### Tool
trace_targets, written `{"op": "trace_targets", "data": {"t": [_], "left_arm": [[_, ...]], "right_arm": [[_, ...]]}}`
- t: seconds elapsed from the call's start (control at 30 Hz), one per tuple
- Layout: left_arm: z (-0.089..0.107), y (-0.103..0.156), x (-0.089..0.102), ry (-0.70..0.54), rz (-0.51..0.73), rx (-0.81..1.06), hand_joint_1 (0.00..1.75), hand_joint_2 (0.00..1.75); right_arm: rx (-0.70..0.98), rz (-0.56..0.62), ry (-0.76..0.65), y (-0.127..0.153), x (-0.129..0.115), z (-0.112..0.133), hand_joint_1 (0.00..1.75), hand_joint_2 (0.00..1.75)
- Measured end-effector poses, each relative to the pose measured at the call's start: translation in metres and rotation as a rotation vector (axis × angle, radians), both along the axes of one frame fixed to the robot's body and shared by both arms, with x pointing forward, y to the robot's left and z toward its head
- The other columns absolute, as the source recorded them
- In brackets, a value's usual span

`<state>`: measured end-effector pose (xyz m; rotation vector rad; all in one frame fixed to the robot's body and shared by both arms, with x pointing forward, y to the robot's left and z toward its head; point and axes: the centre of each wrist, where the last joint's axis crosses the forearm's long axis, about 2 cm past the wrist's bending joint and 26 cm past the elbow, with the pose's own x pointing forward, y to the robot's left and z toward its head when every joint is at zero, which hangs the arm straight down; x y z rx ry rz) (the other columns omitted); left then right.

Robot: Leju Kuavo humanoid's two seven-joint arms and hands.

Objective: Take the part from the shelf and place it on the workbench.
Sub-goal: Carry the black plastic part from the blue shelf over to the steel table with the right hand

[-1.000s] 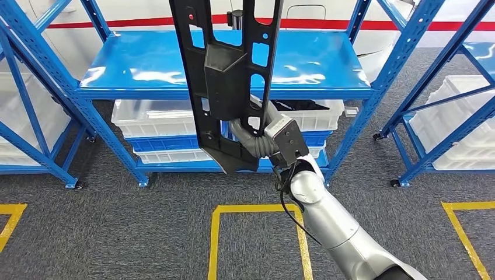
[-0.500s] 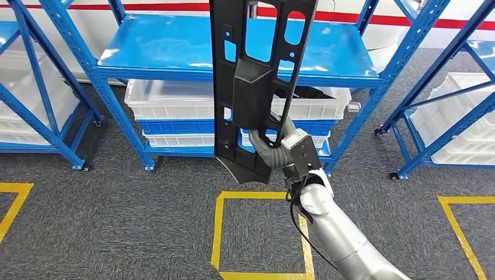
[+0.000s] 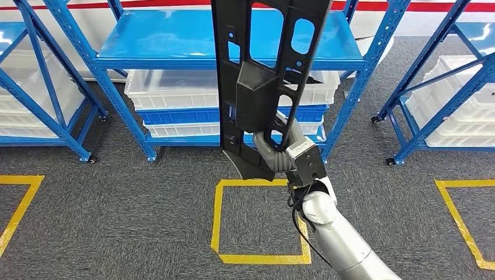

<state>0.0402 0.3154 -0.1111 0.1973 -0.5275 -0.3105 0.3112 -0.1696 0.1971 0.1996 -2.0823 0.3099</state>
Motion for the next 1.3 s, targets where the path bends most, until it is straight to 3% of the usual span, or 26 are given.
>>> {"op": "trace_targets", "data": {"t": [0.2,0.47,1.3], "left_arm": [[0.000,-0.022,0.006,0.034,-0.127,-0.030,0.00,1.75],[0.001,-0.031,0.014,0.024,-0.163,-0.048,0.00,1.75],[0.006,-0.041,0.043,-0.040,-0.035,-0.073,0.00,1.75]], "right_arm": [[0.036,-0.015,0.055,-0.013,-0.020,-0.015,1.75,1.75],[0.038,-0.024,0.047,-0.020,-0.023,-0.014,1.75,1.75],[0.021,-0.020,0.004,-0.021,-0.014,0.006,1.75,1.75]]}}
